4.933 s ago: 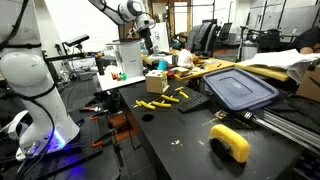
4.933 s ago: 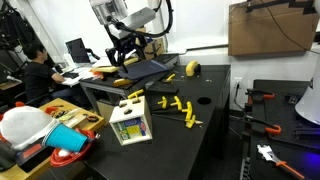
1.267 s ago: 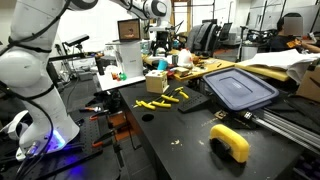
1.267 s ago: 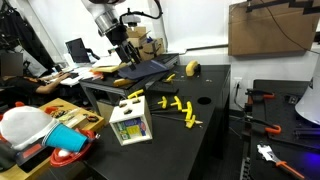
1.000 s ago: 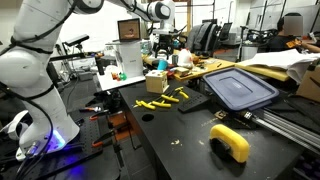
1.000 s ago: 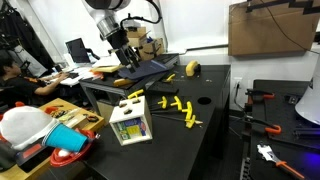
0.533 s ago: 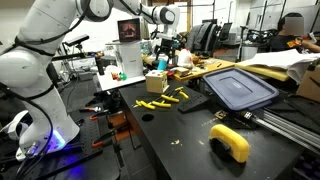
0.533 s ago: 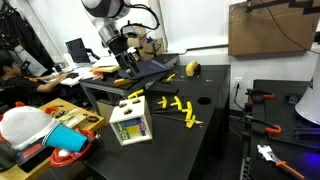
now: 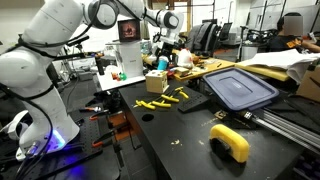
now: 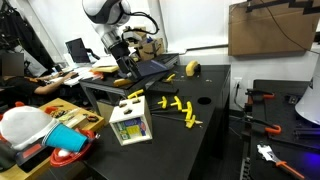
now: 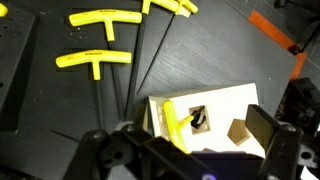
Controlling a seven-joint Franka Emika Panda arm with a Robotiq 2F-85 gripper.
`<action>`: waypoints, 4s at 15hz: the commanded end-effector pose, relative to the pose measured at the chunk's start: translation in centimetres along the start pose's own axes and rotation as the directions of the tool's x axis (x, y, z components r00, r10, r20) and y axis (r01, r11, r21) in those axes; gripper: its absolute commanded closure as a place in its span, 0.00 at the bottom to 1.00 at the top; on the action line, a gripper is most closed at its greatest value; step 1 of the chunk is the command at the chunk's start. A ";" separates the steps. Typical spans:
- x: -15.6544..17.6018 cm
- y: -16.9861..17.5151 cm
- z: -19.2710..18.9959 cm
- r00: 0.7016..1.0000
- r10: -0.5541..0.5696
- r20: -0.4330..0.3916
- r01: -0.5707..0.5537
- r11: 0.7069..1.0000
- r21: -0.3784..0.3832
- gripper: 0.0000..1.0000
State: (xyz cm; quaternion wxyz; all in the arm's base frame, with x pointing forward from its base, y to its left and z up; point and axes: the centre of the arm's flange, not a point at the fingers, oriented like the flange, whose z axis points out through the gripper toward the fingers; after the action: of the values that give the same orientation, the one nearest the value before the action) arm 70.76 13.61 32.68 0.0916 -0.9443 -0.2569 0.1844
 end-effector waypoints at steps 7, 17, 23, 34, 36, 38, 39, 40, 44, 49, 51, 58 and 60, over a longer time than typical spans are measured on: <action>0.7 2.3 -0.4 1.000 -0.009 0.015 0.008 0.997 0.072 0.00; 1.4 2.6 1.5 0.997 -0.062 0.037 0.059 0.994 0.093 0.00; 2.3 2.6 2.5 0.993 -0.110 0.052 0.103 0.987 0.123 0.00; 4.0 3.1 3.6 0.986 -0.163 0.042 0.148 0.959 0.243 0.00; 4.2 3.2 3.6 0.985 -0.168 0.032 0.155 0.956 0.249 0.00; 4.4 3.3 3.7 0.984 -0.176 0.018 0.166 0.957 0.239 0.00; 4.5 3.3 3.7 0.984 -0.180 0.013 0.172 0.957 0.232 0.00; 4.5 3.2 3.7 0.981 -0.193 0.007 0.187 0.956 0.225 0.00; 4.8 3.4 3.7 0.974 -0.226 -0.010 0.222 0.948 0.228 0.00; 5.1 3.9 4.0 0.969 -0.245 -0.026 0.244 0.942 0.231 0.00; 5.2 4.0 4.4 0.967 -0.251 -0.028 0.251 0.939 0.234 0.00; 5.4 2.8 5.5 0.965 -0.260 -0.014 0.255 0.932 0.256 0.28; 5.4 2.6 5.5 0.966 -0.259 -0.016 0.254 0.933 0.257 0.42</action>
State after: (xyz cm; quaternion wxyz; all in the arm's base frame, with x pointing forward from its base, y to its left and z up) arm 72.60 14.17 24.62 0.2247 -0.8860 -0.3477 0.2088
